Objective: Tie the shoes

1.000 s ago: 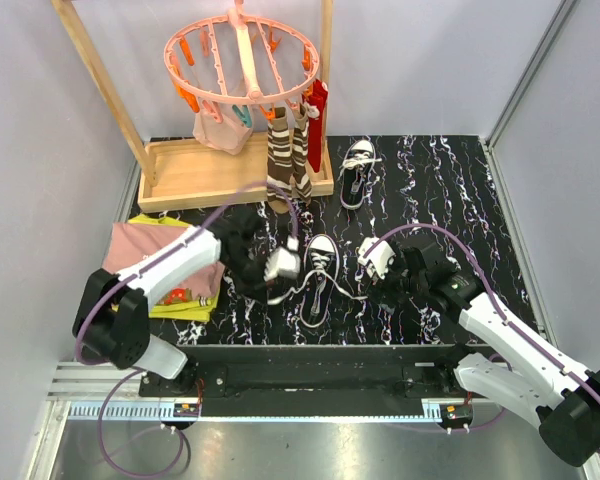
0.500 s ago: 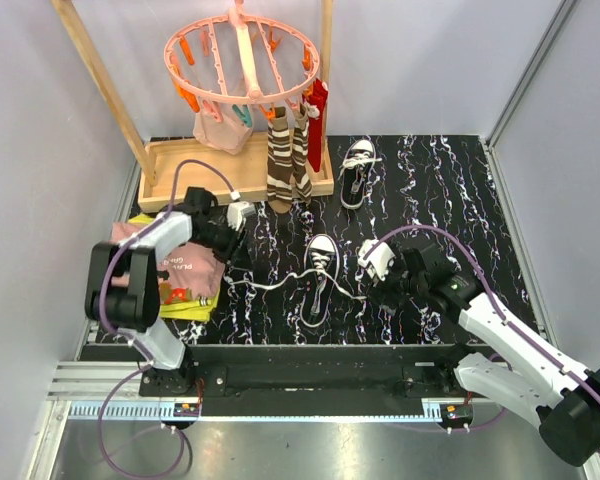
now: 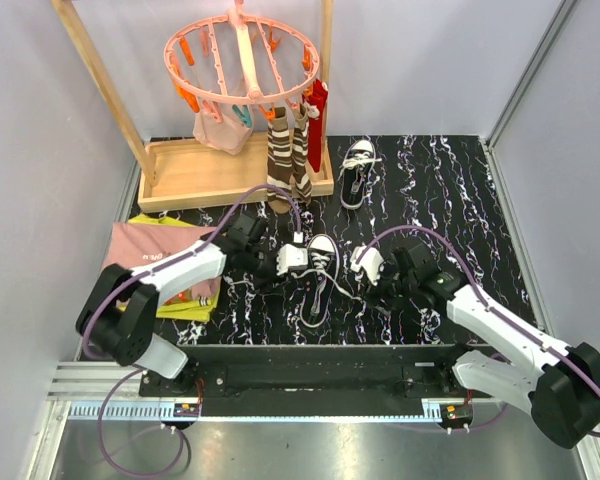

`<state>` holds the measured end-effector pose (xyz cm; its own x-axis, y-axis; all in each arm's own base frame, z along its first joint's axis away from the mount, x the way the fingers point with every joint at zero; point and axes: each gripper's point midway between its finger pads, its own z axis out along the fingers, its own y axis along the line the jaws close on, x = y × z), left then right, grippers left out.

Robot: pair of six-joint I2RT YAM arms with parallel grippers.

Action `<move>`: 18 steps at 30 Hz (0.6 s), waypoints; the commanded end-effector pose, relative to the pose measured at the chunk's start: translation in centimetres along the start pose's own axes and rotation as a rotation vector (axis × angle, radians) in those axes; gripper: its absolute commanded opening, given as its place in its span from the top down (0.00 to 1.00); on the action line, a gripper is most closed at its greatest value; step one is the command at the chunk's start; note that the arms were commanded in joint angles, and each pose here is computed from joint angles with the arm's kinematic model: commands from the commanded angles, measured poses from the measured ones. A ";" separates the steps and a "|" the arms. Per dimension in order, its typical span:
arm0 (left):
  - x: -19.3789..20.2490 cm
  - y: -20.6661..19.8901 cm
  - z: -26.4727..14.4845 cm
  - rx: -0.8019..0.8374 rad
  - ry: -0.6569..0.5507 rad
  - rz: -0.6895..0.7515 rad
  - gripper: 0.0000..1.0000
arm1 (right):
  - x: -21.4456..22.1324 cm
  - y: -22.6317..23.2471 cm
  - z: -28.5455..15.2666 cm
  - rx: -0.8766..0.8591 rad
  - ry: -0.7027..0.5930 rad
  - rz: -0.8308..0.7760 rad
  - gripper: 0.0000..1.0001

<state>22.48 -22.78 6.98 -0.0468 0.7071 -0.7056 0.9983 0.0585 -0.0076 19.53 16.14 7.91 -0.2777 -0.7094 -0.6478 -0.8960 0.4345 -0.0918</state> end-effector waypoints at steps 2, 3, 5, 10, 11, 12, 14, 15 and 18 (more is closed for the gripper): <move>-2.6 5.0 1.4 -0.109 0.009 0.077 0.52 | -3.2 -0.4 1.0 -0.028 -0.125 -0.033 0.33; -2.6 5.1 1.8 -0.107 0.019 0.083 0.52 | -3.3 -0.5 1.2 -0.028 -0.126 -0.032 0.33; -1.9 5.6 2.5 -0.095 0.062 0.069 0.54 | -3.4 -0.7 1.6 -0.033 -0.120 -0.026 0.35; -1.9 6.7 3.5 -0.057 0.114 0.054 0.60 | -3.8 -1.2 2.3 -0.037 -0.109 -0.028 0.39; -1.7 6.4 3.7 -0.042 0.127 0.055 0.62 | -3.8 -1.2 2.4 -0.038 -0.106 -0.030 0.39; -1.8 6.5 3.8 -0.038 0.131 0.063 0.63 | -3.8 -1.2 2.5 -0.040 -0.106 -0.034 0.40; -1.5 6.0 4.1 -0.014 0.153 0.069 0.65 | -3.8 -1.2 2.5 -0.044 -0.108 -0.038 0.41; -1.3 5.9 4.2 -0.003 0.163 0.065 0.66 | -3.8 -1.2 2.5 -0.044 -0.108 -0.038 0.41; -1.1 5.4 4.3 0.024 0.179 0.055 0.66 | -3.6 -1.1 2.4 -0.041 -0.107 -0.042 0.41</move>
<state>28.19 -26.08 4.40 -0.0209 0.8066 -0.5907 0.9993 0.0356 0.0133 20.80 18.44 6.38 -0.2719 -0.6929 -0.6678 -0.9172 0.3966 -0.0380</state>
